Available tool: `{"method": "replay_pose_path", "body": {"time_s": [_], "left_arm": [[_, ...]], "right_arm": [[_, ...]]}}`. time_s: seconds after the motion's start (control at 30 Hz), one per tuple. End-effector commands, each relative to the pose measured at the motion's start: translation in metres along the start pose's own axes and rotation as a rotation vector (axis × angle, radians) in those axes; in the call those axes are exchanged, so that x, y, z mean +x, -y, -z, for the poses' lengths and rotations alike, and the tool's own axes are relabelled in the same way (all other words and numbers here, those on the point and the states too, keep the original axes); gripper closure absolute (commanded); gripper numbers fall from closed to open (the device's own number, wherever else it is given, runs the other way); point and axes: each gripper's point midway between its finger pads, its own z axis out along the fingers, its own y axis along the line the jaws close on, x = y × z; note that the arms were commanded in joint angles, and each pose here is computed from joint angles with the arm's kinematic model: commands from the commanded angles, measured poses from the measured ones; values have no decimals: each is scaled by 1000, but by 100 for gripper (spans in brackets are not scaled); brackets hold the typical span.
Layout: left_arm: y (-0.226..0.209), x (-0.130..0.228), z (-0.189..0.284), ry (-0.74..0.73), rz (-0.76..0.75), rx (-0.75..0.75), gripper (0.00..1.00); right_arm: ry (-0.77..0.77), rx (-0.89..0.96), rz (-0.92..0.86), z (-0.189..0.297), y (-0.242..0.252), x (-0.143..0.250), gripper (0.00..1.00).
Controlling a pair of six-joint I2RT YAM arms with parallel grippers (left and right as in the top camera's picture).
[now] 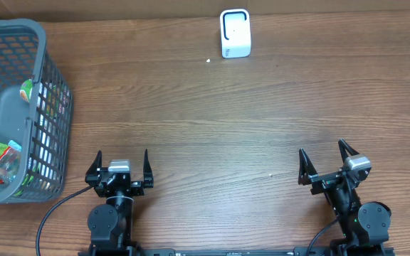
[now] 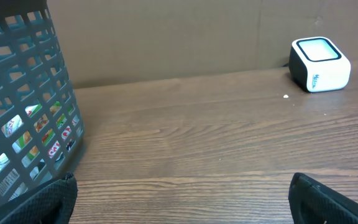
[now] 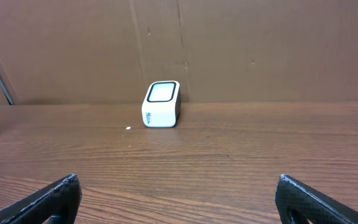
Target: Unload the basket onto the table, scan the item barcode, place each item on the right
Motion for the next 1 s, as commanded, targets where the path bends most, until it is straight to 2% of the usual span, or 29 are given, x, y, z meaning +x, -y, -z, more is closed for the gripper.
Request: {"method": "replay_pose_path", "body": {"time_s": [0.0,0.4,0.57,0.97], "left_arm": [[4,0,0,9,15,18,0],[3,-1,0,12,18,18,0],[4,-3,0,18,65,20,0],[12,-24,5,67,92,82,0]], "right_arm": [[5,0,-6,0,0,2,0],[5,0,-6,0,0,2,0],[5,0,-6,0,0,2,0],[5,0,-6,0,0,2,0]]}}
